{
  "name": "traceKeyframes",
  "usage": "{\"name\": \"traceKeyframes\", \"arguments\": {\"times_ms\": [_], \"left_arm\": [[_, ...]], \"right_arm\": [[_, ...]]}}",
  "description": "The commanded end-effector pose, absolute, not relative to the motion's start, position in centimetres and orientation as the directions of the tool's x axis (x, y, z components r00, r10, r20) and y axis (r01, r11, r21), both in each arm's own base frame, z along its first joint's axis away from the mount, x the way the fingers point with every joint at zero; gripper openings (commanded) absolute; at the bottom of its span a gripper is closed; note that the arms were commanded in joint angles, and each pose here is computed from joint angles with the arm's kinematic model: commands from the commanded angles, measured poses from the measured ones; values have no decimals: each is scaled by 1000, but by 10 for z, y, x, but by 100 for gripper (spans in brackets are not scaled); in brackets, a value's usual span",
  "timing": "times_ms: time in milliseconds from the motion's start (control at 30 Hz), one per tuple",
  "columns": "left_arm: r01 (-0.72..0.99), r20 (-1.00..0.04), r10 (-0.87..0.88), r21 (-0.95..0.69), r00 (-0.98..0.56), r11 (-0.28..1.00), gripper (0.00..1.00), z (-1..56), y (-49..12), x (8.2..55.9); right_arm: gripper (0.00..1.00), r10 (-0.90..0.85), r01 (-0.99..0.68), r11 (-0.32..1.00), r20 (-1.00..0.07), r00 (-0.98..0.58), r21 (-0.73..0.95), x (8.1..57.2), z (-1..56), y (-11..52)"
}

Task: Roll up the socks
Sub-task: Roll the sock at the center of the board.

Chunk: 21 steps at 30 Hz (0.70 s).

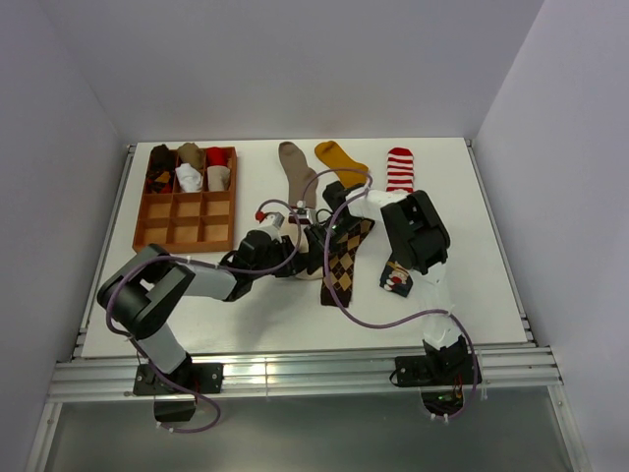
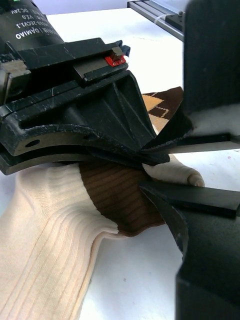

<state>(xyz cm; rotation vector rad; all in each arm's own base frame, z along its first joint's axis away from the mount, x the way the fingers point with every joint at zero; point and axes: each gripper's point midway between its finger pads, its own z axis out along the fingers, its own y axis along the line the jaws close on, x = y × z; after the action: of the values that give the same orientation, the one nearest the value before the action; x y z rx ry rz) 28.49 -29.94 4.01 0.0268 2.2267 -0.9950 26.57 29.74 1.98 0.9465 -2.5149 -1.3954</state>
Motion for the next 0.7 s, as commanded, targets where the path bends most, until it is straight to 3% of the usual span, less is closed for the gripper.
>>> {"name": "traceKeyframes", "arguments": {"times_ms": [0,133,400,533,667], "left_arm": [[176,-585,-210,-533,-783,828,31,-3,-274,289],[115,-536,-217,-518,-816,847,26,-22,-261,275],[84,-496,-239,-543,-835,836,25,-31,-248,250],[123,-498,-229,-577,-836,808,37,-29,-248,237],[154,-511,-219,-589,-831,793,43,-23,-247,232]], "right_arm": [[3,-607,-500,407,-182,-773,764,261,13,296],[2,-609,-489,424,-160,-777,763,257,13,293],[2,-620,-482,448,-127,-774,753,249,8,285],[2,-623,-473,449,-114,-774,758,248,6,285],[2,-633,-459,447,-91,-769,768,246,5,283]]}}
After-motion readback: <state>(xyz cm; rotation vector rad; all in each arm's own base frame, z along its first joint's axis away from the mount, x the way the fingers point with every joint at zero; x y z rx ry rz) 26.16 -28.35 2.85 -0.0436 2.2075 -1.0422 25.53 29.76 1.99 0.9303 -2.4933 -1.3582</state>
